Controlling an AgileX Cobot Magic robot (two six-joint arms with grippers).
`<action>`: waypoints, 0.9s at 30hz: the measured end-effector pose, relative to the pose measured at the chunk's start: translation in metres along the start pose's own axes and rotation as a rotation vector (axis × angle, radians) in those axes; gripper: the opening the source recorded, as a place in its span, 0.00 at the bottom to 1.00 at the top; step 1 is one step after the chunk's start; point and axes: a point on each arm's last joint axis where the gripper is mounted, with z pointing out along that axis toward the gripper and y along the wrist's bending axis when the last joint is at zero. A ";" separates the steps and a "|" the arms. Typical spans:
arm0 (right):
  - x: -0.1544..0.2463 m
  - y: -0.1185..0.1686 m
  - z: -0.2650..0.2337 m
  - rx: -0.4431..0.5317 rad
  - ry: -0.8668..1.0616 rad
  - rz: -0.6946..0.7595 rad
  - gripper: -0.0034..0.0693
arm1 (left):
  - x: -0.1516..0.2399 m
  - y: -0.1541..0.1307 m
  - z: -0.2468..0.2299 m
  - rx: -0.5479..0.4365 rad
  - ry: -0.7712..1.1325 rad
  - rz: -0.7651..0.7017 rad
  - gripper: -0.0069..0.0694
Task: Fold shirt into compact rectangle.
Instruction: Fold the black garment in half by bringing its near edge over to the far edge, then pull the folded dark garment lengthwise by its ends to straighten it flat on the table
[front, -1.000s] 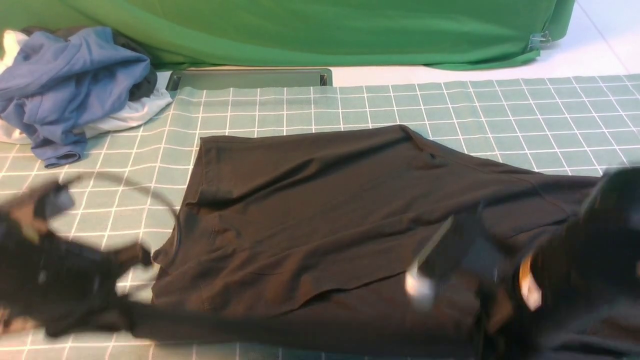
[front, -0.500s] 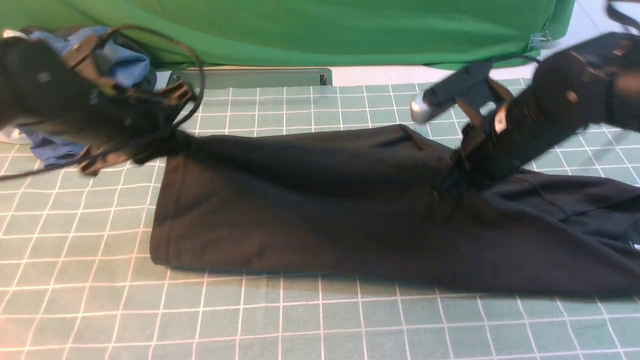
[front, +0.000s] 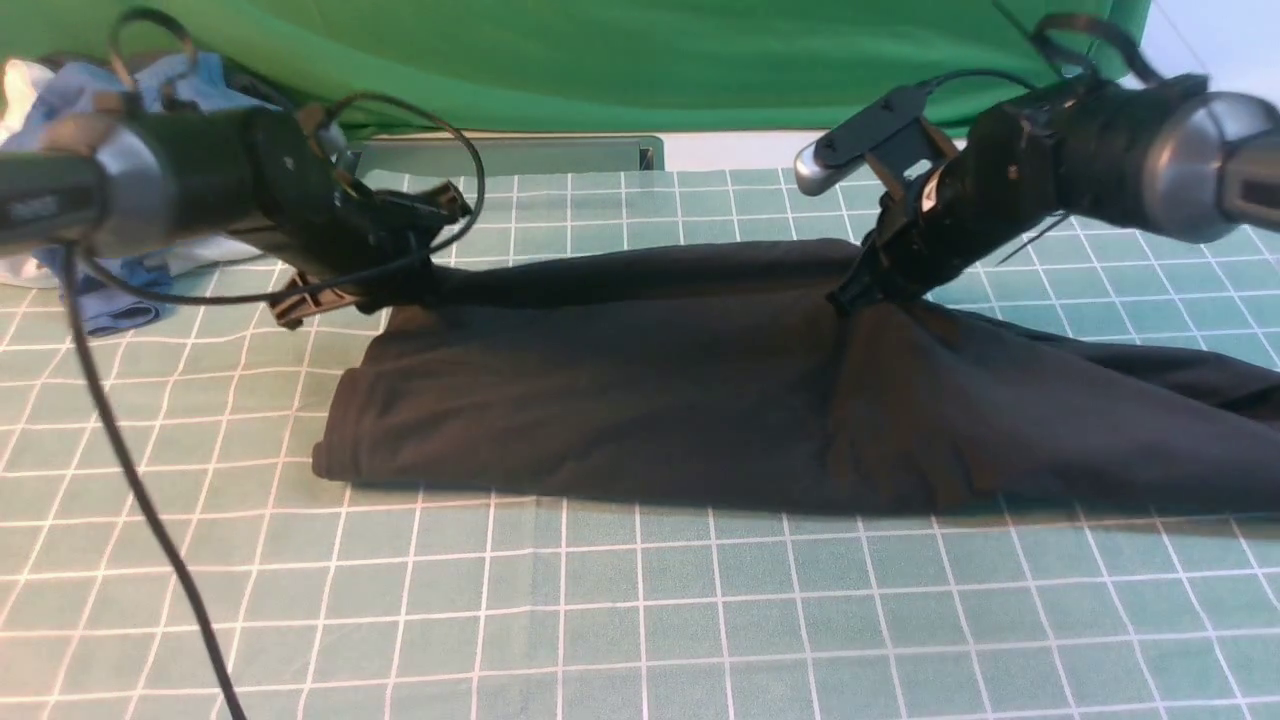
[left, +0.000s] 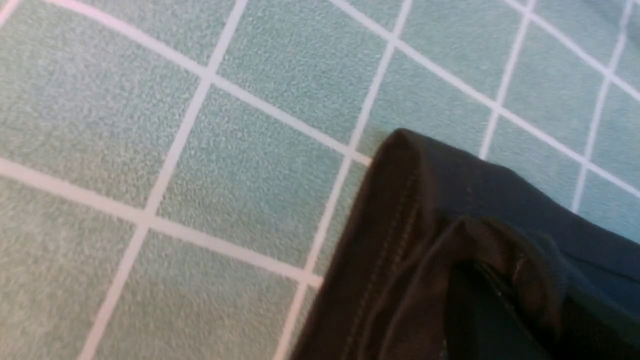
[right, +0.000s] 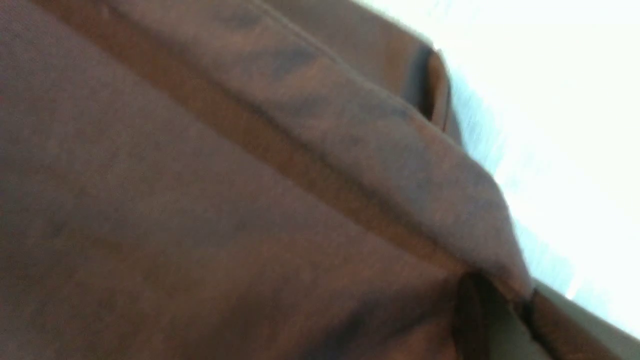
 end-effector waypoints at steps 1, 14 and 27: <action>0.000 -0.001 0.001 0.002 -0.005 0.000 0.13 | 0.000 0.000 0.000 0.001 0.000 0.000 0.13; -0.007 -0.006 -0.003 0.021 -0.048 -0.009 0.46 | -0.022 -0.002 -0.001 0.029 -0.078 -0.019 0.45; 0.001 -0.065 -0.182 0.100 0.236 0.161 0.09 | -0.088 -0.024 -0.088 -0.040 0.139 0.085 0.75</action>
